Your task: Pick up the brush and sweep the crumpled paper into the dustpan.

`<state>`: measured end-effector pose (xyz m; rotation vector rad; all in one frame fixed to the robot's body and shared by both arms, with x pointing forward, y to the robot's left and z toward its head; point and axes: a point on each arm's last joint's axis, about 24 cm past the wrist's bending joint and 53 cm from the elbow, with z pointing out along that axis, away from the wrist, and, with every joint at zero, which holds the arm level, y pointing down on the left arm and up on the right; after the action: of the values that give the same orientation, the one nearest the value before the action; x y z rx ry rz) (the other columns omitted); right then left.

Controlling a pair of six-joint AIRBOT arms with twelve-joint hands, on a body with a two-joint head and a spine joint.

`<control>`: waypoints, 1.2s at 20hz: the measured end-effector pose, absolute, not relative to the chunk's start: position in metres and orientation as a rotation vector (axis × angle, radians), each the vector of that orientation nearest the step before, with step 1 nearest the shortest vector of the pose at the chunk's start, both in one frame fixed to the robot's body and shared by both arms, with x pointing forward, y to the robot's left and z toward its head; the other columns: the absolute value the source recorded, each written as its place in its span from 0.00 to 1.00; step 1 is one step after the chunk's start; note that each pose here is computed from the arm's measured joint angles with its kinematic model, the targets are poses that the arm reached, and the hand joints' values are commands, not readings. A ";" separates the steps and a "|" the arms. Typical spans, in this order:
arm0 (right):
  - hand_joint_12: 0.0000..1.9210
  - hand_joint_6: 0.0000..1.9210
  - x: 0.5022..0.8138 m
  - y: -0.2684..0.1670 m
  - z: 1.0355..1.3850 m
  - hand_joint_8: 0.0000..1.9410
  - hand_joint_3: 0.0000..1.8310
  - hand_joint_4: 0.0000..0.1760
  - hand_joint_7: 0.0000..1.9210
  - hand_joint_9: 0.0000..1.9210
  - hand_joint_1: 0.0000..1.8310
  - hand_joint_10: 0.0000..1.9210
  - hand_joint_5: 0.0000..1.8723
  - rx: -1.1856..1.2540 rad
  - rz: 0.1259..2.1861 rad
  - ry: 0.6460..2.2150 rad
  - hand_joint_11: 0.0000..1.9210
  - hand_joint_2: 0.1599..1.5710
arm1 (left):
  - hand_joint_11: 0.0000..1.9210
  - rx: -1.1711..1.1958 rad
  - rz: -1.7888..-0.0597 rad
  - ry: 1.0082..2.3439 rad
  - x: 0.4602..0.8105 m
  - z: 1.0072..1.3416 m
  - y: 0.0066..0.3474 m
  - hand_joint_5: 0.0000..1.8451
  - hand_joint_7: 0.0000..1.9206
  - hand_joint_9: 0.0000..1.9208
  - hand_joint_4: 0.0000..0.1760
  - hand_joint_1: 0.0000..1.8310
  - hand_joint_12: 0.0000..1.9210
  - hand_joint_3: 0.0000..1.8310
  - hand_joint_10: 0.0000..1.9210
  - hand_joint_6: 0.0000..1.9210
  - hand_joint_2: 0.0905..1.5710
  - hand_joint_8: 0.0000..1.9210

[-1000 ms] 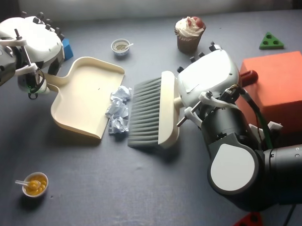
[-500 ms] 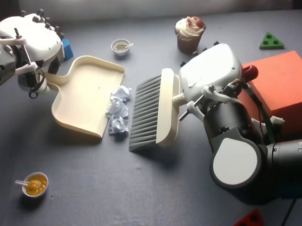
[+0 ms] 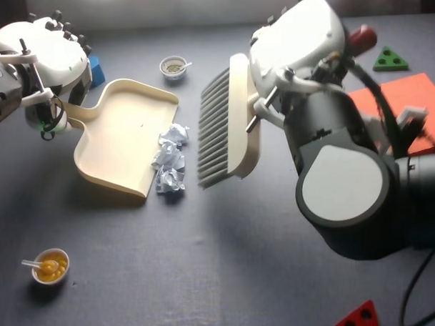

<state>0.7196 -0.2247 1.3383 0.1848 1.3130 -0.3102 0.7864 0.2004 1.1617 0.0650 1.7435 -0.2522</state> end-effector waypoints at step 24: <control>0.70 1.00 0.761 -0.159 1.310 1.00 0.00 0.00 0.61 0.65 0.83 1.00 0.61 -0.144 -0.843 1.582 0.51 0.70 | 0.02 0.055 -0.263 1.766 0.781 1.149 0.199 0.55 0.21 0.13 0.37 0.58 0.18 0.00 0.00 0.48 0.68 0.00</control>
<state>0.7611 -0.1595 1.3103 -0.1440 1.5820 -0.8434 0.7811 0.1990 1.1492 0.0551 1.7658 -0.2630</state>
